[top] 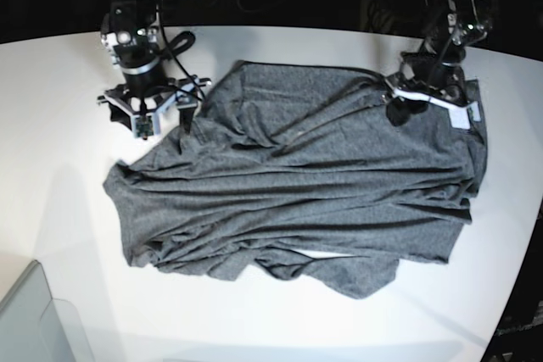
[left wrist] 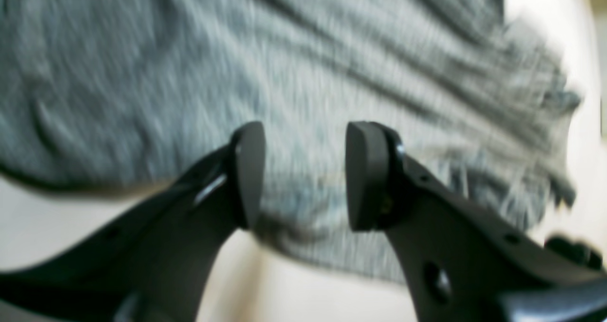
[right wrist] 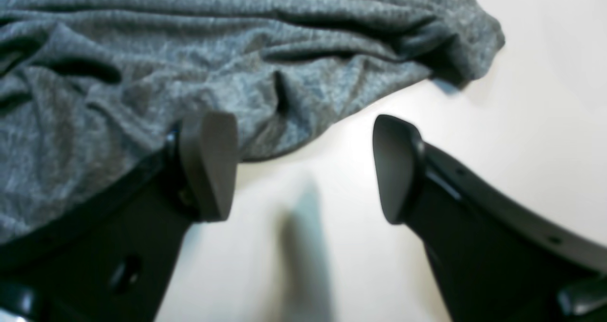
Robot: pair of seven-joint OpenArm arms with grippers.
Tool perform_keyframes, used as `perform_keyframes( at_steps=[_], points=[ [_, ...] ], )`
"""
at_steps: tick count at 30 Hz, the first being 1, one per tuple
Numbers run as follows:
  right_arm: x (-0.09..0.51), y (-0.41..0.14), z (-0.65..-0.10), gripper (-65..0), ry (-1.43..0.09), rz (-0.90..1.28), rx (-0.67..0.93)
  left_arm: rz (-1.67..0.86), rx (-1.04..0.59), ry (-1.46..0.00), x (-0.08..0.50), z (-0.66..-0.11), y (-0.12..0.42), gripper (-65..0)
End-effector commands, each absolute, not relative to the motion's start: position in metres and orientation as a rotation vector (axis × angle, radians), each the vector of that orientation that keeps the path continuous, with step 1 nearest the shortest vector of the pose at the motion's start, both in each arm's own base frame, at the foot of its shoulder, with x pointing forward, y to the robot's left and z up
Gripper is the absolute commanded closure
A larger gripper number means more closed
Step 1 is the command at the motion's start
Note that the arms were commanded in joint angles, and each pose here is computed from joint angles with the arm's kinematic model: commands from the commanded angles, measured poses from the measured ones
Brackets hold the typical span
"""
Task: Layout the t-shirt on the table in an organized manner, then fold the t-shirt properly
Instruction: 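Lower the left gripper onto the collar area and grasp the fabric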
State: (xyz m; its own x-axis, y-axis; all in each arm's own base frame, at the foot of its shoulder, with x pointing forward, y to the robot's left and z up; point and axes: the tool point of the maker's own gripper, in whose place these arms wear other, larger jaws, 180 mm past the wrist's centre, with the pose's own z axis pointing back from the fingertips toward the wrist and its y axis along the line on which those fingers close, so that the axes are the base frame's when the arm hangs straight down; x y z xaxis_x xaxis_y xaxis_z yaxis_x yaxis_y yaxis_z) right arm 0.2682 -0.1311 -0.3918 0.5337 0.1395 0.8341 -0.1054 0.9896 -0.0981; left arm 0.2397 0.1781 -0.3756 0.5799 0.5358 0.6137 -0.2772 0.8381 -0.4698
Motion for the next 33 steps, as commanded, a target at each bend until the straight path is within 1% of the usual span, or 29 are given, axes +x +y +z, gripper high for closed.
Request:
perform_keyframes(
  at_steps=[1, 8, 14, 24, 25, 26, 27, 29, 30, 31, 32, 33],
  points=[
    [0.272, -0.129, -0.381, -44.8, -1.04, 0.144, -0.031, 0.482, -0.339, -0.862, 0.242, -0.367, 0.182, -27.6],
    [0.262, -0.129, -0.388, -44.8, -1.017, 0.143, -0.028, 0.449, -0.349, -0.796, 0.226, -0.382, 0.167, -27.6],
    [0.251, -0.131, -0.394, -44.8, -0.992, 0.139, -0.031, 0.364, -0.301, -0.755, 0.223, -0.397, 0.151, -27.6],
    [0.242, -0.132, -0.4, -44.8, -0.969, 0.141, -0.032, 0.385, -0.304, -0.683, 0.224, -0.427, 0.149, -26.8],
    [0.242, -0.132, -0.4, -44.8, -0.969, 0.141, -0.032, 0.382, -0.306, -0.679, 0.223, -0.427, 0.148, -25.6],
    [0.242, -0.132, -0.4, -44.8, -0.969, 0.141, -0.032, 0.37, -0.313, -0.68, 0.222, -0.426, 0.143, -22.3],
    [0.242, -0.132, -0.4, -44.8, -0.969, 0.141, -0.032, 0.354, -0.321, -0.679, 0.222, -0.424, 0.139, -16.6],
    [0.242, -0.132, -0.4, -44.8, -0.969, 0.141, -0.032, 0.327, -0.337, -0.696, 0.221, -0.415, 0.132, -1.9],
    [0.242, -0.132, -0.4, -44.8, -0.969, 0.141, -0.032, 0.318, -0.343, -0.709, 0.221, -0.409, 0.129, 0.0],
    [0.242, -0.132, -0.4, -44.8, -0.969, 0.141, -0.032, 0.308, -0.35, -0.718, 0.221, -0.404, 0.126, 0.0],
    [0.243, -0.132, -0.399, -44.8, -0.971, 0.141, -0.032, 0.303, -0.356, -0.741, 0.224, -0.396, 0.124, -1.9],
    [0.243, -0.132, -0.399, -44.8, -0.971, 0.141, -0.032, 0.3, -0.363, -0.759, 0.227, -0.389, 0.122, -0.6]
  ],
)
